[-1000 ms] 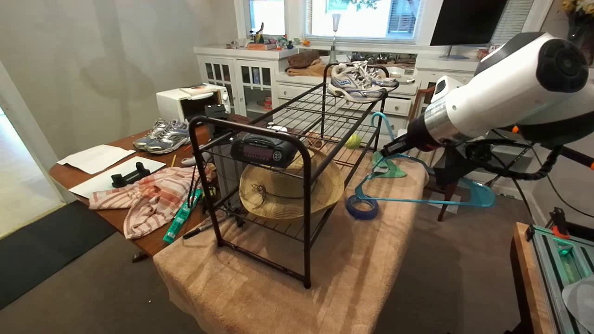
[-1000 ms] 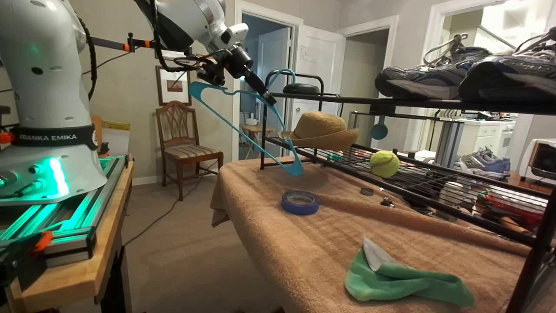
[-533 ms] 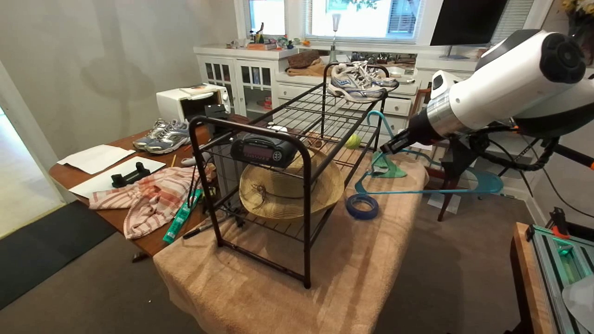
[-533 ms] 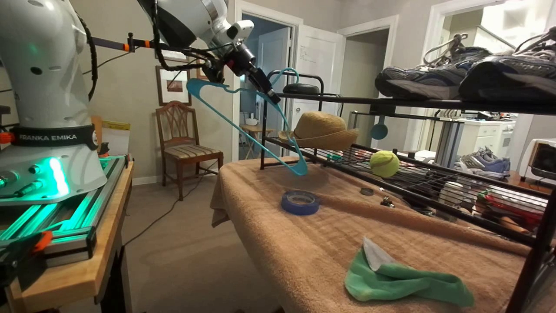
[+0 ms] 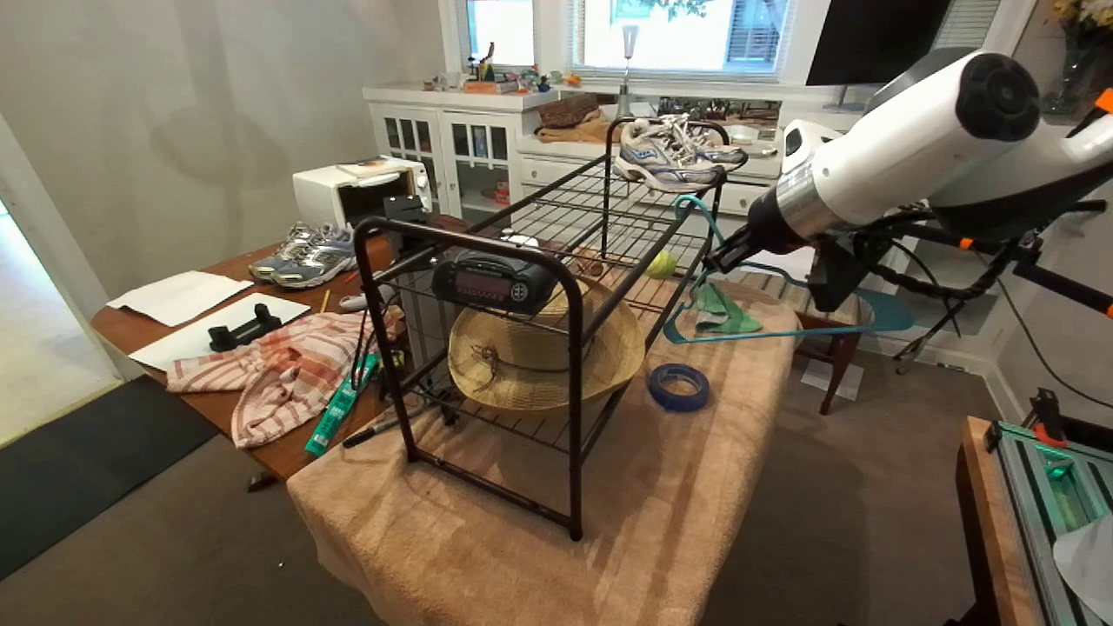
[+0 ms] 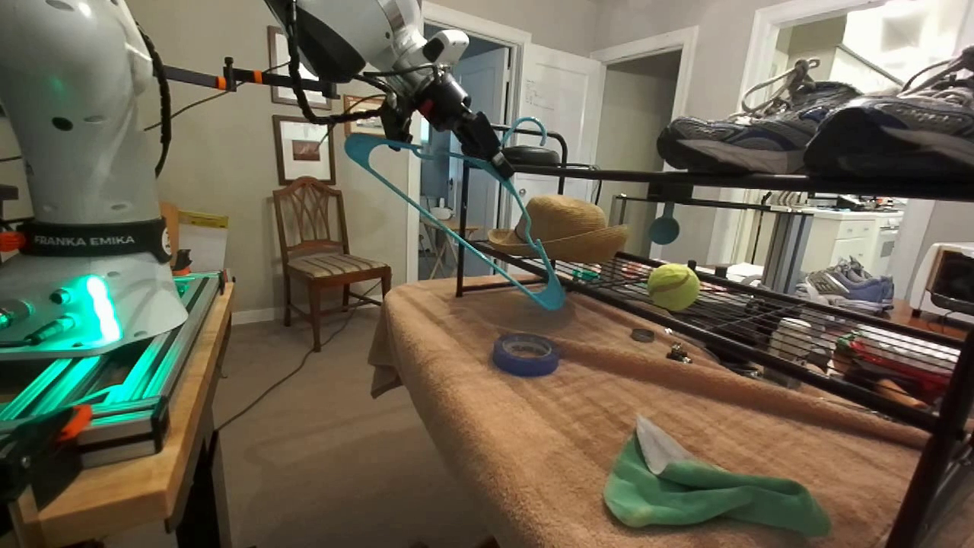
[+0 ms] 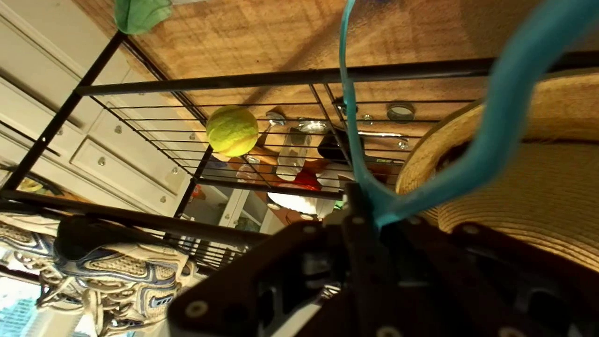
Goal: Move the blue hanger to the left side of the shoe rack.
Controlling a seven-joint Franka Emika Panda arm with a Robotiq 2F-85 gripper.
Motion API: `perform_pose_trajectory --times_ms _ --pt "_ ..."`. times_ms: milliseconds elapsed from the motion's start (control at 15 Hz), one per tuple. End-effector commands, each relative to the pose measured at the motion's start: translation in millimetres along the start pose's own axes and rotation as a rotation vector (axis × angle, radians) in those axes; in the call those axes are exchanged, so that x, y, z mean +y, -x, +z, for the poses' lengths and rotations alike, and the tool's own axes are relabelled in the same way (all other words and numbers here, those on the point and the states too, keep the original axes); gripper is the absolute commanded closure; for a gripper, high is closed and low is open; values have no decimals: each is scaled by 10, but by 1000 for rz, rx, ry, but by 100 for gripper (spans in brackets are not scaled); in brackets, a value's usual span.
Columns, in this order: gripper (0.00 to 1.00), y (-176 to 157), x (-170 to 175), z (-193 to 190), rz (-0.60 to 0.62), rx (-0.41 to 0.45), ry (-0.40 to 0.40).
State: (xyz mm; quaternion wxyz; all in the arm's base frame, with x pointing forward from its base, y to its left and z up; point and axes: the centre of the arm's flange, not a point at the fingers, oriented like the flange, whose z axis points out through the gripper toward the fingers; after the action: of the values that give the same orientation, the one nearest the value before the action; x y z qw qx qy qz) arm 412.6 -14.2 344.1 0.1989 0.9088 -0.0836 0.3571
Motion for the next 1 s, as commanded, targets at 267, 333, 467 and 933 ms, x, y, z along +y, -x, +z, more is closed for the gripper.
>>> perform_pose_trajectory --times_ms 267,333,467,933 --pt "98 -116 -27 417 -93 -71 19" --pt "98 -133 -29 444 -99 -74 21" --pt "98 -159 -28 494 -109 -81 25" --pt "68 -219 -8 606 -123 -113 34"
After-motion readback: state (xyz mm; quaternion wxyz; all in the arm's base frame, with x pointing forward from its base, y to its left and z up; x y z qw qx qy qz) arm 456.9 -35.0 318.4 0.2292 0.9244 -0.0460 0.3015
